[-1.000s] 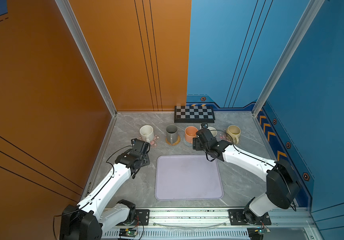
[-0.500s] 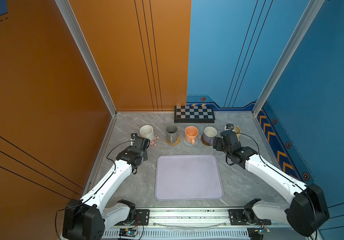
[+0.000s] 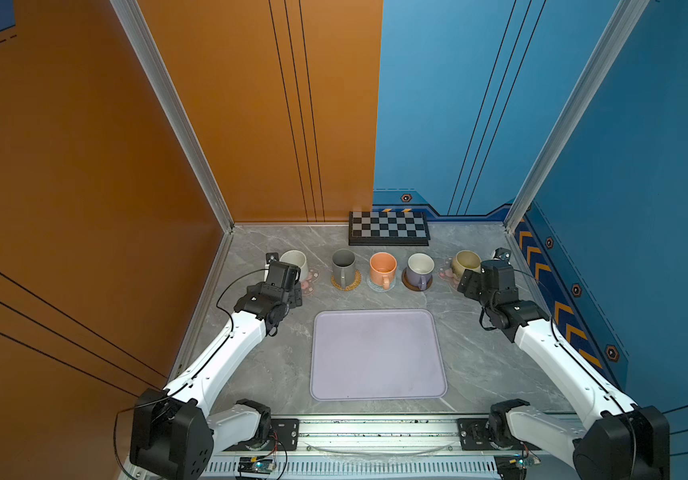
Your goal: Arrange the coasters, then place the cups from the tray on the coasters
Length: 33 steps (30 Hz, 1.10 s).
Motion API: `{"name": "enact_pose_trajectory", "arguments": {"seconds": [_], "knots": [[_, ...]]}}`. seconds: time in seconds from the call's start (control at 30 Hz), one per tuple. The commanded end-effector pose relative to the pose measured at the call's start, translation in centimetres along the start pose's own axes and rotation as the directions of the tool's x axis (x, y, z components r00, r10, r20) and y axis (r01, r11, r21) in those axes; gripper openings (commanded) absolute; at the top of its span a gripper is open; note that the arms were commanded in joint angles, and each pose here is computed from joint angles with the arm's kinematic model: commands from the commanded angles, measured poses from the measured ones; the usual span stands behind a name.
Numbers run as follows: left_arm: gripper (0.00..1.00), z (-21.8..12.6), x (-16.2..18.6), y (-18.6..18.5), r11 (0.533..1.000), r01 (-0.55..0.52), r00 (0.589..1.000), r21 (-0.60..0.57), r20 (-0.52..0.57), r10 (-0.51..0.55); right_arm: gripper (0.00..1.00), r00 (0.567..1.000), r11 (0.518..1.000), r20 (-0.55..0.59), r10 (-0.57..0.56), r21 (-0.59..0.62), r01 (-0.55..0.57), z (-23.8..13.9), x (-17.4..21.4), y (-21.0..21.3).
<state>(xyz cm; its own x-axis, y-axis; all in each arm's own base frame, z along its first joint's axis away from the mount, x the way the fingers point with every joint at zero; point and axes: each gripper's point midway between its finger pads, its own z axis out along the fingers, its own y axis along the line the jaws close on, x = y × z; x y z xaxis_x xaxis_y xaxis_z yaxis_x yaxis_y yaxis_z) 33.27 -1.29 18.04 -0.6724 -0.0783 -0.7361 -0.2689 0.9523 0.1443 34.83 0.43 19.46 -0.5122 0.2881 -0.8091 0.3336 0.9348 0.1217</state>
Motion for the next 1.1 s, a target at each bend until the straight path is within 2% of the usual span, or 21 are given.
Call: {"name": "enact_pose_trajectory", "arguments": {"seconds": [0.0, 0.17, 0.27, 0.37, 0.47, 0.57, 0.73, 0.8, 1.07], "knots": [[0.98, -1.1, -3.7, 1.1, 1.000, 0.012, 0.993, -0.021, 0.118, -0.010, 0.92, 1.000, 1.000, -0.016, 0.001, -0.003, -0.001, 0.6, 0.1, -0.6], [0.98, -1.4, -5.1, 2.9, 0.995, 0.023, 0.975, -0.095, 0.223, -0.001, 0.96, 1.000, 1.000, 0.009, 0.027, -0.001, -0.027, 1.7, -0.9, -0.9], [0.98, -1.0, -4.9, 3.8, 0.989, -0.001, 0.967, -0.145, 0.254, 0.038, 1.00, 1.000, 1.000, 0.020, -0.007, -0.010, 0.007, 2.5, -1.2, -0.7], [0.98, -0.7, -4.7, 5.0, 0.980, 0.018, 0.958, -0.198, 0.285, 0.040, 1.00, 0.998, 0.999, 0.039, -0.040, -0.006, 0.040, 2.9, -1.5, -0.7], [0.98, -0.6, -4.0, 6.9, 0.963, 0.090, 0.948, -0.253, 0.317, -0.006, 1.00, 0.996, 0.998, 0.065, -0.055, 0.002, 0.055, 3.3, -1.5, -0.9], [0.98, -0.2, -2.7, 8.3, 0.954, 0.167, 0.937, -0.250, 0.340, -0.074, 1.00, 0.994, 0.998, 0.093, -0.059, -0.001, 0.059, 3.5, -1.2, -1.0], [0.98, 1.0, 0.5, 9.9, 0.941, 0.213, 0.917, -0.264, 0.385, -0.100, 1.00, 0.993, 0.998, 0.103, -0.063, -0.014, 0.065, 4.2, 0.9, -1.2], [0.98, 1.8, 1.8, 9.9, 0.944, 0.237, 0.915, -0.230, 0.380, -0.137, 1.00, 0.990, 0.997, 0.123, -0.070, -0.009, 0.072, 4.4, 1.7, -1.6], [0.98, 3.8, 4.7, 9.7, 0.943, 0.242, 0.929, -0.226, 0.335, -0.158, 1.00, 0.969, 0.993, 0.218, -0.118, 0.012, 0.119, 4.4, 2.3, -2.0]]}}
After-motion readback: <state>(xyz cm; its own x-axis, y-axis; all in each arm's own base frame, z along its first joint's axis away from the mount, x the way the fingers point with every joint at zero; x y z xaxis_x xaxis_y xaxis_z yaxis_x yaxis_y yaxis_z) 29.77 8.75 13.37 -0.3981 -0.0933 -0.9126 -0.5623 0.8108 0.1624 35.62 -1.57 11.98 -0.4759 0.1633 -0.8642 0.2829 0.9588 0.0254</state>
